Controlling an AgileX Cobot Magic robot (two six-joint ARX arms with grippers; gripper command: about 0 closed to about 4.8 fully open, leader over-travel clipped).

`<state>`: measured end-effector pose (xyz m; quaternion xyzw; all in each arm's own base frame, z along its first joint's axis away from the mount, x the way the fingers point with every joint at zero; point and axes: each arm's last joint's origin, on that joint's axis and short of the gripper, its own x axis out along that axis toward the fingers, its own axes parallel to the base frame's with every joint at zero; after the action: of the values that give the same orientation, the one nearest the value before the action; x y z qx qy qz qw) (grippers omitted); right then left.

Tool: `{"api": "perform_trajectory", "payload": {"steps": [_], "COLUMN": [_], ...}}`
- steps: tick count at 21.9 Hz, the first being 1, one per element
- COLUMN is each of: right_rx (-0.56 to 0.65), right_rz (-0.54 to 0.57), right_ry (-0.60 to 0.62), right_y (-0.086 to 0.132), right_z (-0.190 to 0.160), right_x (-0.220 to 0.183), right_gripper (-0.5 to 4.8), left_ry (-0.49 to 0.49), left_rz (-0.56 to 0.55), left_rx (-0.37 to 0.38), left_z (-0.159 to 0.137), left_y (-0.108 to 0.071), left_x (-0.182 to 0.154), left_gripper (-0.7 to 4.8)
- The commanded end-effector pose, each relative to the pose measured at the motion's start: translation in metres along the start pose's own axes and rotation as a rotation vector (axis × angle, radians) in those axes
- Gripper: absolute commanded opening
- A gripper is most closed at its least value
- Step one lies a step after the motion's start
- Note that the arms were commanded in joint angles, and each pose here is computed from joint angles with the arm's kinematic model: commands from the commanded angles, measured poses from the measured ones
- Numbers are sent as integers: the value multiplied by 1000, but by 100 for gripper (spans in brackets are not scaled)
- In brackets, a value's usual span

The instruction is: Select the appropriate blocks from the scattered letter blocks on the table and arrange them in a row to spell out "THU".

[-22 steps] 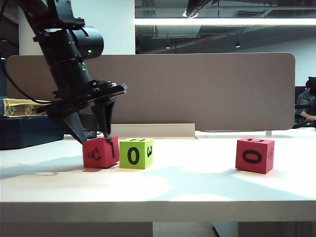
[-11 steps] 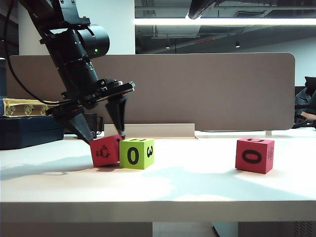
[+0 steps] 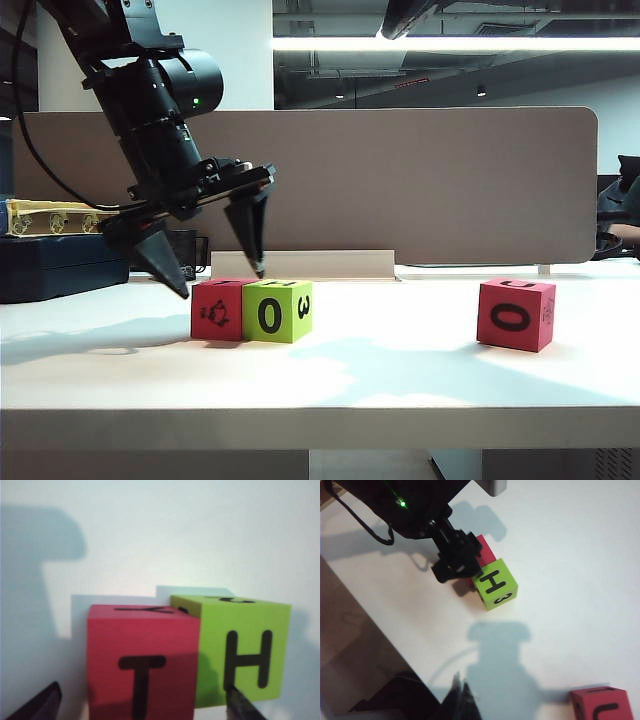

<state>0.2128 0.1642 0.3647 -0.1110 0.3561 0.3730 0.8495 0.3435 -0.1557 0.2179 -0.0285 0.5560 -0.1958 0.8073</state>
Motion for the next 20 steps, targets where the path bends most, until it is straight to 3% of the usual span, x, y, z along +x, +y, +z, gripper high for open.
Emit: {"api": "perform_trajectory", "payload": {"steps": [1,6,8,11,15,17,20], "right_rx": [-1,19,76,216,344,367,373], "right_rz": [-87,-165,-206,-262,-278,-279,-274], "right_ry": [-10,21,87,213,347,403,440], "right_y": [-2,-12,-32,-68,-92,-97,-98], "right_z": [2,1,-3,-16,-32,-38,-41], "right_x": [-2,7,22,49,69,76,81], "right_gripper": [-5,-5,-5,-1,61,124,154], "left_ry": [-40,-103,-154,-198,-224,-237,-246], "left_rz": [-8,51,115,113,108,106,105], "left_rx": [42,112,155,176,199,201,203], "left_z": [10,24,26,15,7,5,4], "left_y": [-3,-12,-17,-22,-25,-26,-26], "left_x": [-16,-54,-87,-121,-141,-147,-151], "left_gripper": [479,479,479,479,479,479,479]}}
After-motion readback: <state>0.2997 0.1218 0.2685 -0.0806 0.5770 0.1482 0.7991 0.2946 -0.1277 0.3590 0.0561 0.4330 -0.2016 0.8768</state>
